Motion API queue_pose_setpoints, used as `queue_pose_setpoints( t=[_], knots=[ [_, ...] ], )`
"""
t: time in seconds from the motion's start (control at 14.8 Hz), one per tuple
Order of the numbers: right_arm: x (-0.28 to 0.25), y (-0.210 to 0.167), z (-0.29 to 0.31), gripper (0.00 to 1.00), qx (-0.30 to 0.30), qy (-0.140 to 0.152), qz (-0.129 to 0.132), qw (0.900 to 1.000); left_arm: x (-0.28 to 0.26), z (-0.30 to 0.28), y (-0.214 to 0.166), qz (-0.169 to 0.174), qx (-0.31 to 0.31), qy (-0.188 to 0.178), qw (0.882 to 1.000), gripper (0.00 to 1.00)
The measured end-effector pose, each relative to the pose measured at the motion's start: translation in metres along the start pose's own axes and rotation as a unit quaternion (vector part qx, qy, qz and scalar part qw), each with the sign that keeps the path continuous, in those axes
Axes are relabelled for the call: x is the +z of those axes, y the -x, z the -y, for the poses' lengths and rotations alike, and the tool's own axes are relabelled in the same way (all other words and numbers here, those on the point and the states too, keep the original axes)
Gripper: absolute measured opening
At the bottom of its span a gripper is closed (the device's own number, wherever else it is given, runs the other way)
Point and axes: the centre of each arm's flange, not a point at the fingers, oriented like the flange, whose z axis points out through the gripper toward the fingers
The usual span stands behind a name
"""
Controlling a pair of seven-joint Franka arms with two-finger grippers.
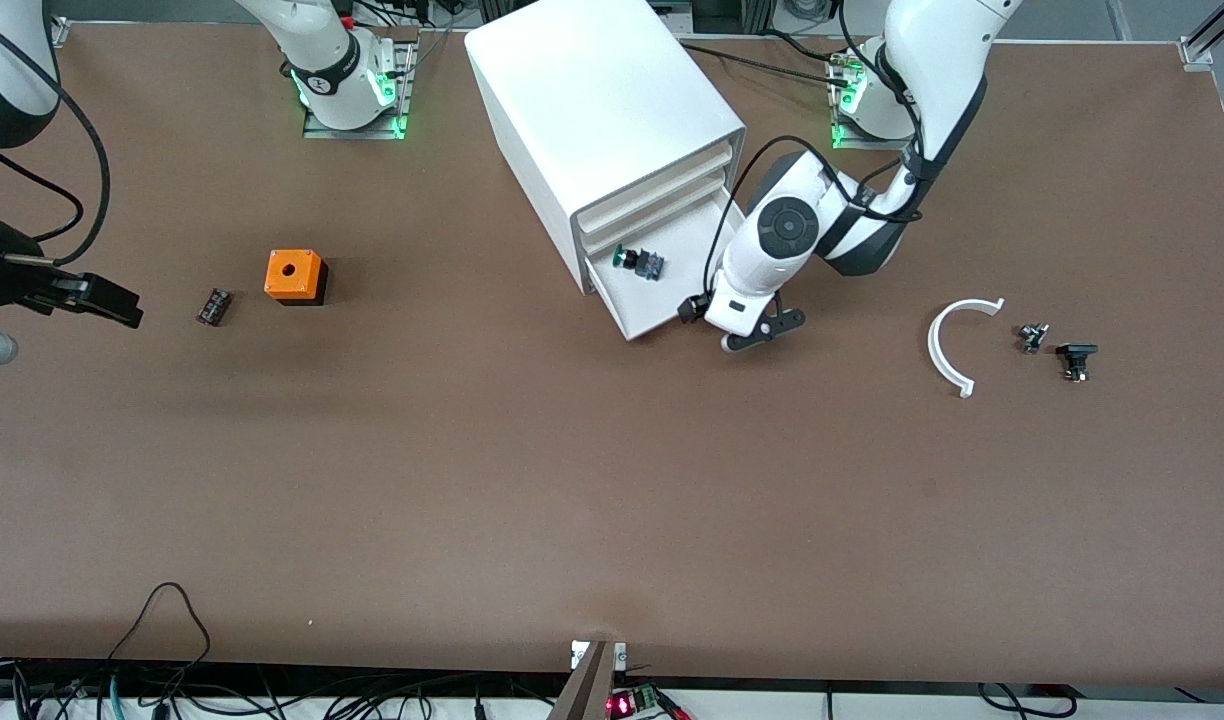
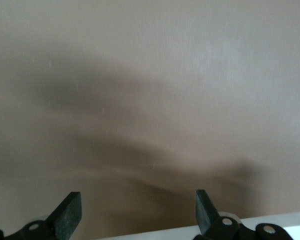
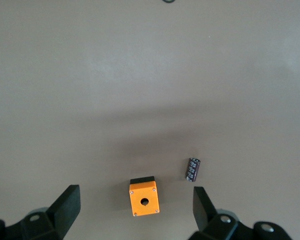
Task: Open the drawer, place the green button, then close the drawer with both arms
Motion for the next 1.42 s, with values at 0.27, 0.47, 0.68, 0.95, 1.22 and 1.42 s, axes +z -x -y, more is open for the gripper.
queue_pose_setpoints(
  t=[0.27, 0.47, 0.68, 0.95, 1.22, 1.42],
  knots=[
    [0.007, 0.011, 0.001, 1.0, -0.003, 0.001, 0.011, 1.0, 0.006, -0.009, 0.034, 0.026, 0.028, -0.027, 0.999, 1.0],
    [0.002, 0.017, 0.001, 1.0, -0.004, 0.0, 0.009, 1.0, 0.01, -0.016, 0.057, 0.036, 0.048, -0.034, 0.998, 1.0],
    [-0.001, 0.021, 0.002, 1.0, -0.006, 0.0, 0.009, 1.0, 0.013, -0.022, 0.075, 0.043, 0.064, -0.037, 0.996, 1.0],
    [-0.001, 0.027, 0.001, 1.0, -0.006, 0.0, 0.008, 1.0, 0.014, -0.022, 0.076, 0.043, 0.065, -0.037, 0.996, 1.0],
    [-0.001, 0.024, 0.002, 1.0, -0.007, -0.002, -0.006, 1.0, -0.014, -0.018, 0.055, 0.021, 0.048, -0.018, 0.998, 1.0],
    [-0.001, 0.024, 0.002, 1.0, -0.011, -0.002, -0.006, 1.0, -0.085, 0.003, -0.004, -0.026, -0.004, 0.024, 0.999, 1.0]
  ],
)
